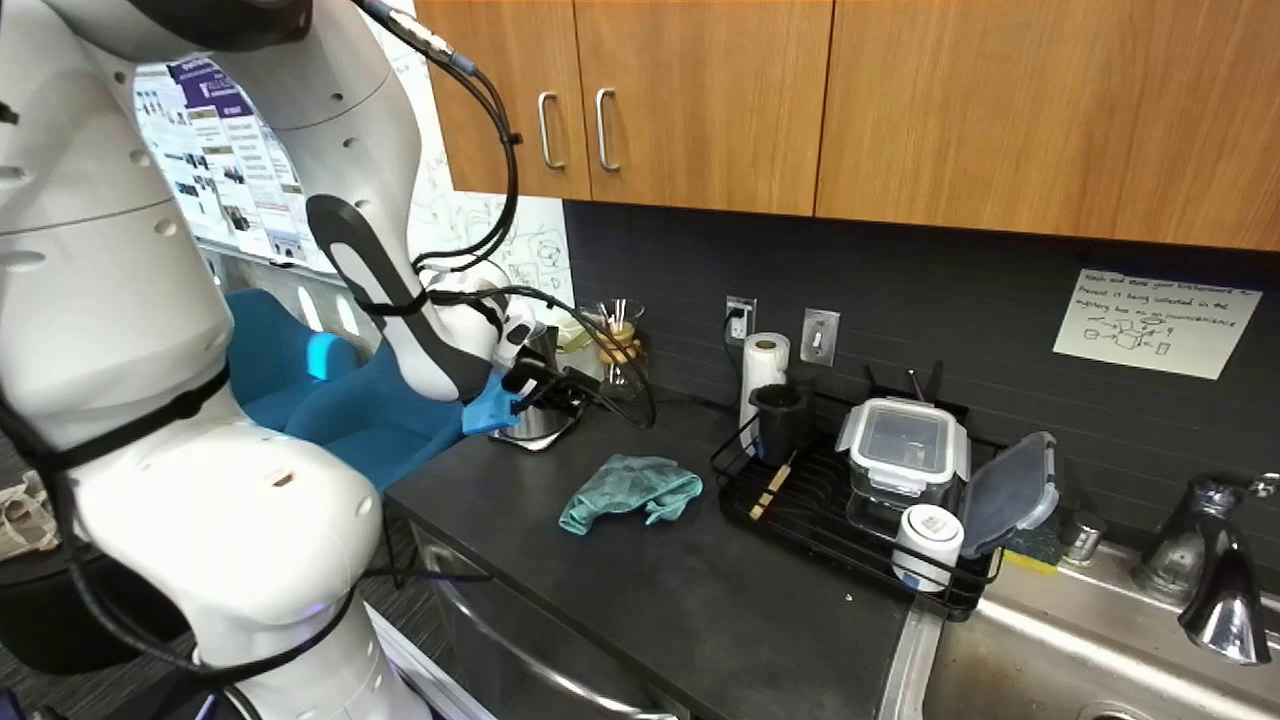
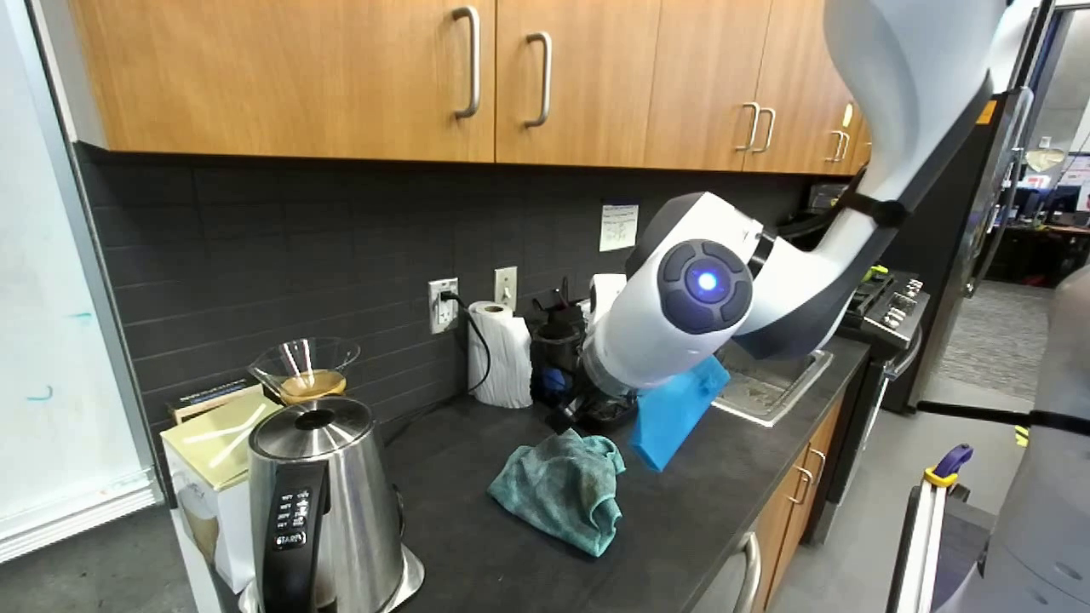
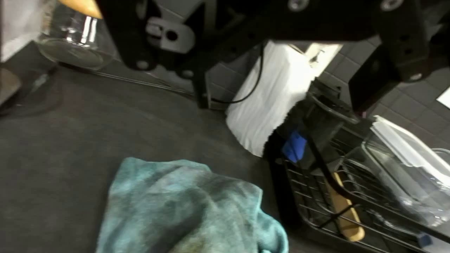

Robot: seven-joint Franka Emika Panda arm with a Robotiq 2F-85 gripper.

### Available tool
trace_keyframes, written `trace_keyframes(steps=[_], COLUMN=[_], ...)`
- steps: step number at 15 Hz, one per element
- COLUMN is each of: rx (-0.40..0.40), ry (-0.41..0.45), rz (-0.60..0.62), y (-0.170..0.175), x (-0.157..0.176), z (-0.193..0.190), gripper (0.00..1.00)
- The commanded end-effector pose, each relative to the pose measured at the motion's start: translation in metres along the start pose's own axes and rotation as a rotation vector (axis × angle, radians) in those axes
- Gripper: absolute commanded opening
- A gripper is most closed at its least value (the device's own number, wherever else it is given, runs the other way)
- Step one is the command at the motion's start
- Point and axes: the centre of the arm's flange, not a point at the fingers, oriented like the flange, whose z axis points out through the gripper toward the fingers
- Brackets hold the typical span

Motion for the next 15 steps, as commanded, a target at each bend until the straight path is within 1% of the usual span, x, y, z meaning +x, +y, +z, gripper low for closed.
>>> trace_keyframes(steps=[1, 4, 6, 7, 9, 10, 13, 15], rx=[0.203, 0.386, 0.43, 0.437, 0.418, 0.392, 0.384, 0.363], ry=[0.001, -0.043, -0.092, -0.111, -0.141, -0.157, -0.194, -0.208], rz=[-0.054, -0.091, -0.083, -0.07, -0.026, -0.015, 0.012, 0.01], y=[0.004, 0.006, 0.012, 0.016, 0.025, 0.028, 0.033, 0.034], x=[-0.009, -0.017, -0.024, -0.028, -0.036, -0.039, -0.047, -0.051], z=[-0.001, -0.004, -0.003, 0.001, 0.011, 0.018, 0.034, 0.04], gripper=[1.0, 1.0, 1.0, 1.0, 1.0, 1.0, 1.0, 1.0])
